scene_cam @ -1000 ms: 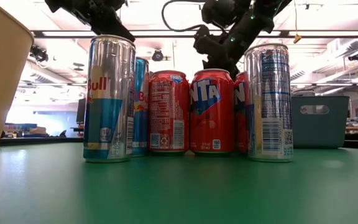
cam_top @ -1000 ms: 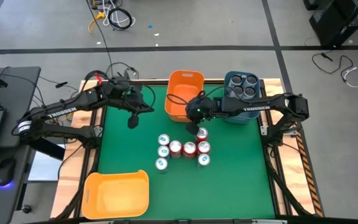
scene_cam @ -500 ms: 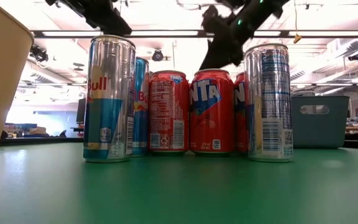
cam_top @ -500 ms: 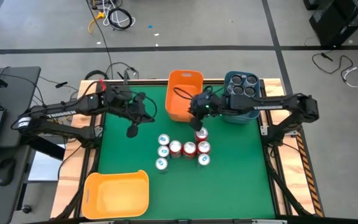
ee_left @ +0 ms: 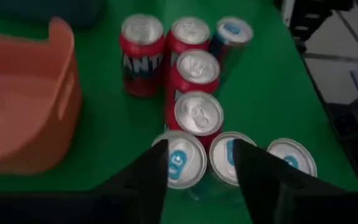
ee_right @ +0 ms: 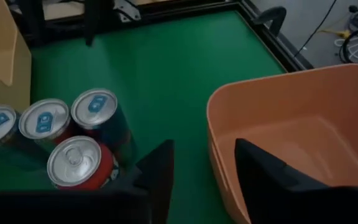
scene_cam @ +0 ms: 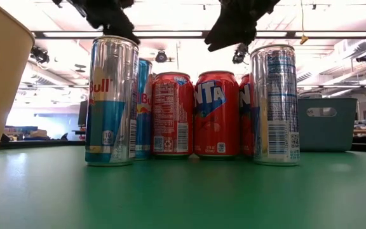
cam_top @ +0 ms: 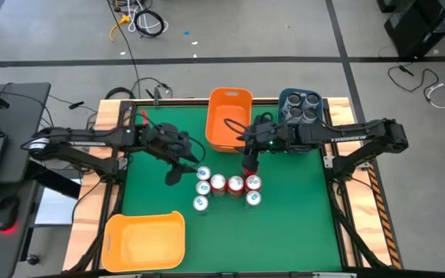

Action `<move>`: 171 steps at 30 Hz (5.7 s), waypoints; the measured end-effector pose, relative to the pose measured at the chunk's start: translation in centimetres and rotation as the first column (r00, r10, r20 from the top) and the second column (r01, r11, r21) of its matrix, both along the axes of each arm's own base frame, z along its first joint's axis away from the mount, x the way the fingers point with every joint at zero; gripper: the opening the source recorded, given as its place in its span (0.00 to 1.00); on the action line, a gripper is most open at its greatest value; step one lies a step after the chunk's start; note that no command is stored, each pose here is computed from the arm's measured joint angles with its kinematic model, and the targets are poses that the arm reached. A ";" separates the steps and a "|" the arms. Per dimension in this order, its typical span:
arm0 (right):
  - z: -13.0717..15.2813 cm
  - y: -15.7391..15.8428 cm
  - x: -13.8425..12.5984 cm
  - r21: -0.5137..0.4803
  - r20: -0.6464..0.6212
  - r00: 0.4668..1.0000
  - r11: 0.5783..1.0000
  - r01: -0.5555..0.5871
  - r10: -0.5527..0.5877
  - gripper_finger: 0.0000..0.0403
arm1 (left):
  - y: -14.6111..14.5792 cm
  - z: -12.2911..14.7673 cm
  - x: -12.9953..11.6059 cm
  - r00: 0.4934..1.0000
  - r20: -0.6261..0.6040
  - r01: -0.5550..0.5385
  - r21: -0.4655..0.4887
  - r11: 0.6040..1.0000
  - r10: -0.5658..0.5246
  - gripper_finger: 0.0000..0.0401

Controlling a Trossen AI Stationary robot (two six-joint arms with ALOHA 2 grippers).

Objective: Sort soda cans
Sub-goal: Put the blue soda can into the orange bin

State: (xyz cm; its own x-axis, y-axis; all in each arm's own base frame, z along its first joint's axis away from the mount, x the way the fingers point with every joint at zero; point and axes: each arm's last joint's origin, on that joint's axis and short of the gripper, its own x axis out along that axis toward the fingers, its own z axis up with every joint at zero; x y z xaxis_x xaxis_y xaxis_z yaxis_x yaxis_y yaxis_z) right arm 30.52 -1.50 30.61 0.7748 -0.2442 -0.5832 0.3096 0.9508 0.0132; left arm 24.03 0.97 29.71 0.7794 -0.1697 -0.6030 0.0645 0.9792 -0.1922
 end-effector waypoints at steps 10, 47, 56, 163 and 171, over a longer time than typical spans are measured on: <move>0.0 0.6 0.0 -0.015 -0.001 1.000 1.000 -0.001 0.001 0.44 | 0.0 -3.6 3.1 0.983 -0.140 -0.118 -0.006 0.993 0.116 0.73; -0.1 0.6 -0.1 -0.017 -0.013 1.000 1.000 0.001 -0.002 0.43 | -0.4 -4.6 4.7 0.973 -0.208 -0.113 -0.065 0.991 0.098 0.76; -0.1 0.6 -0.1 -0.016 -0.013 1.000 1.000 0.002 -0.002 0.43 | -0.3 -4.8 4.8 0.969 -0.212 -0.139 -0.036 0.990 0.128 0.76; -0.2 0.7 -0.1 -0.023 -0.025 1.000 1.000 -0.007 0.007 0.43 | 0.7 -3.5 3.0 0.953 -0.303 0.031 0.073 0.997 -0.007 0.76; -0.2 0.7 -0.1 -0.023 -0.025 1.000 1.000 -0.007 0.007 0.43 | 0.4 -2.6 2.9 0.945 -0.326 0.046 0.052 0.998 -0.026 0.76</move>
